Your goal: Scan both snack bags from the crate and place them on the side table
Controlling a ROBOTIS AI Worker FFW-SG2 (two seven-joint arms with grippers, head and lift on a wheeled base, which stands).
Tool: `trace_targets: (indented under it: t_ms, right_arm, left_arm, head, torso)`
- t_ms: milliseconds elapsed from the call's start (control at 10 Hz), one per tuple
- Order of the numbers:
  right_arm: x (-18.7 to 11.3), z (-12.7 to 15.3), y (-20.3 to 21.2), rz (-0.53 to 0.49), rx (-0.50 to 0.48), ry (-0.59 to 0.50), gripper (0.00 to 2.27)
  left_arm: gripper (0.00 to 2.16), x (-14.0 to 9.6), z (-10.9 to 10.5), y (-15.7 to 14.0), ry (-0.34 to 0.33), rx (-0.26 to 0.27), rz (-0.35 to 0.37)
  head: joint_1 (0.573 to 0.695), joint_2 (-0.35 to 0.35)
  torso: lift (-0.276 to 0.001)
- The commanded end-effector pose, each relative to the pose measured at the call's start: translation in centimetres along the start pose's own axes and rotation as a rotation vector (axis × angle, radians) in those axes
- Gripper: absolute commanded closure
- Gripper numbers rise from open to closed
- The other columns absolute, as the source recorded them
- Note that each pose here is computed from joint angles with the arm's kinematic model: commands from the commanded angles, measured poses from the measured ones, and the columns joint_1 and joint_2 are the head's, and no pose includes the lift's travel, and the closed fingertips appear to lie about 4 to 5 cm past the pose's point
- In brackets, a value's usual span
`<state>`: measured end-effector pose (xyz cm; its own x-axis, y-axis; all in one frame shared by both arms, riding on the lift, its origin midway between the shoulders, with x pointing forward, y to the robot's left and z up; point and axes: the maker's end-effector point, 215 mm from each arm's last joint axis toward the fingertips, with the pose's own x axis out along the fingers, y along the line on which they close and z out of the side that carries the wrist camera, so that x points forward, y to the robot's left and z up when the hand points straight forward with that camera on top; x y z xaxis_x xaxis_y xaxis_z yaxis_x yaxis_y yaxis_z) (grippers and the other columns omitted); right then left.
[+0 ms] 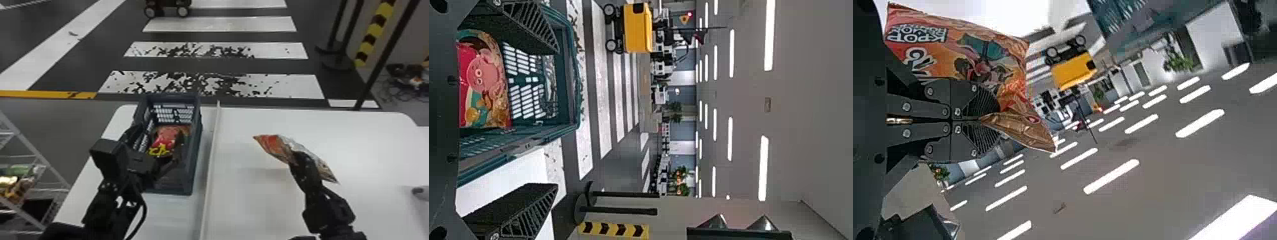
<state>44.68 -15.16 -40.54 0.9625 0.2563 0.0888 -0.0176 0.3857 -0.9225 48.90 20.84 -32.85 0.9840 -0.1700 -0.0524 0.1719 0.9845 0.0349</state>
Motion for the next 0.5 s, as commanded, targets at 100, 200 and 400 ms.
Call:
trace_targets:
  t_ms: [100, 200, 400]
  right_arm:
    - [-0.6, -4.8, 4.4, 0.113, -0.186, 0.111, 2.25]
    - [-1.2, -4.3, 5.4, 0.158, -0.174, 0.104, 2.24]
    - [-1.9, -1.8, 4.5, 0.233, 0.011, 0.091, 1.12]
  left_arm:
    - [0.04, 0.0, 0.0, -0.1, -0.001, -0.021, -0.007]
    - [0.04, 0.0, 0.0, 0.0, -0.001, -0.02, -0.005]
    - [0.04, 0.0, -0.2, 0.0, 0.003, -0.022, -0.005]
  head:
    - [0.695, 0.059]
    - [0.695, 0.042]
    - [0.695, 0.048]
  torso:
    - [-0.098]
    - [-0.098]
    - [-0.098]
